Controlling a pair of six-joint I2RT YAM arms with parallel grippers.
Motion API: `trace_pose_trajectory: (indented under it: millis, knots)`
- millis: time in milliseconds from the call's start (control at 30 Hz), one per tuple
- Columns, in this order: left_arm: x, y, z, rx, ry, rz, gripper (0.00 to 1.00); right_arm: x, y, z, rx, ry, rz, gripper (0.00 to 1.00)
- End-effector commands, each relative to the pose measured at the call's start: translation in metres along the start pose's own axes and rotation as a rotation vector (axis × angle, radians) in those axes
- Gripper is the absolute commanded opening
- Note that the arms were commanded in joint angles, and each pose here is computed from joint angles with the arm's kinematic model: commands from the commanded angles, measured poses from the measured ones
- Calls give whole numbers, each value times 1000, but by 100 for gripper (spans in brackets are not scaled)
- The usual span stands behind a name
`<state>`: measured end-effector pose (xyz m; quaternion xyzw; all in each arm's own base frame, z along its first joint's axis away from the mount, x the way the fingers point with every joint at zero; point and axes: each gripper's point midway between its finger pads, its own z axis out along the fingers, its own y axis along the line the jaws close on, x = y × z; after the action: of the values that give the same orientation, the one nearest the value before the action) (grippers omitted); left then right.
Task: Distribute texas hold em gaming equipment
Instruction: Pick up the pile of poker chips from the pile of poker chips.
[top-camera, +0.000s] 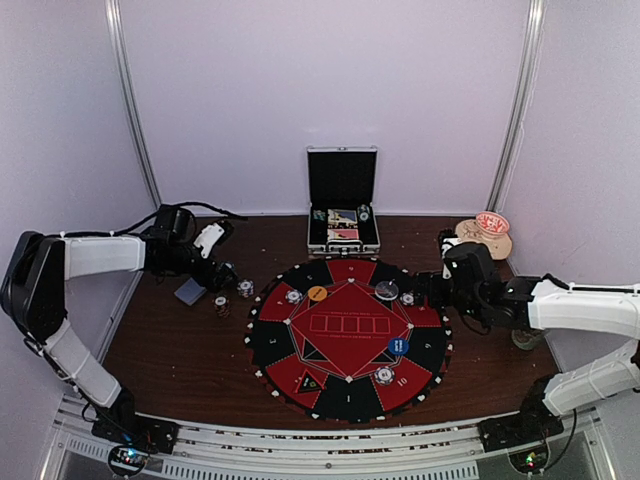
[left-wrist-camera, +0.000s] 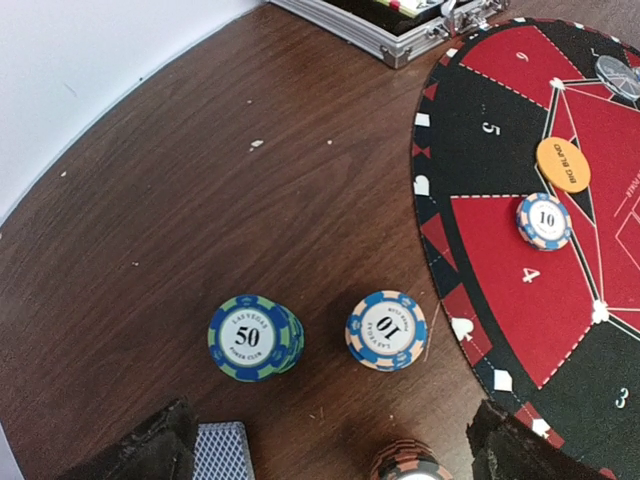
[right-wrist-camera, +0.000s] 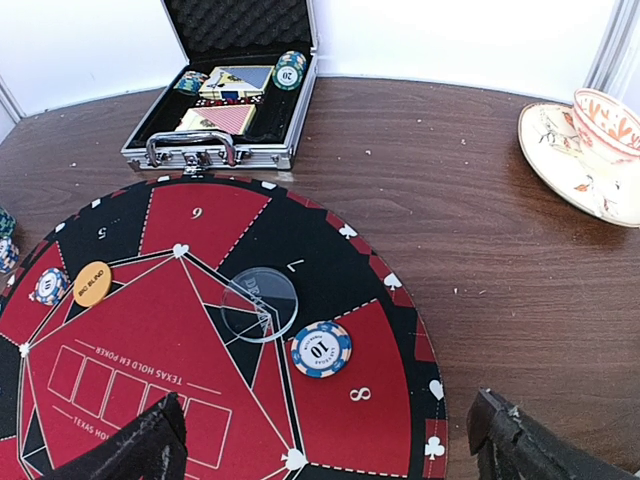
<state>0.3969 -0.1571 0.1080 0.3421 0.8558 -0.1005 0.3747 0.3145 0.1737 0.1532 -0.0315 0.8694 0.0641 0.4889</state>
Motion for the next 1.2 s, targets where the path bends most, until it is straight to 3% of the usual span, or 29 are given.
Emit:
trace_pose_trajectory:
  millis: [0, 633, 1167]
  knots:
    - [-18, 24, -2, -45, -64, -40, 98, 5, -3, 6, 32, -4, -10, 100]
    - [-22, 40, 25, -23, -49, -34, 97, 5, -1, 6, 19, 2, -7, 100]
    - [-11, 54, 53, -38, -19, -55, 90, 6, 0, 6, 15, 5, -8, 100]
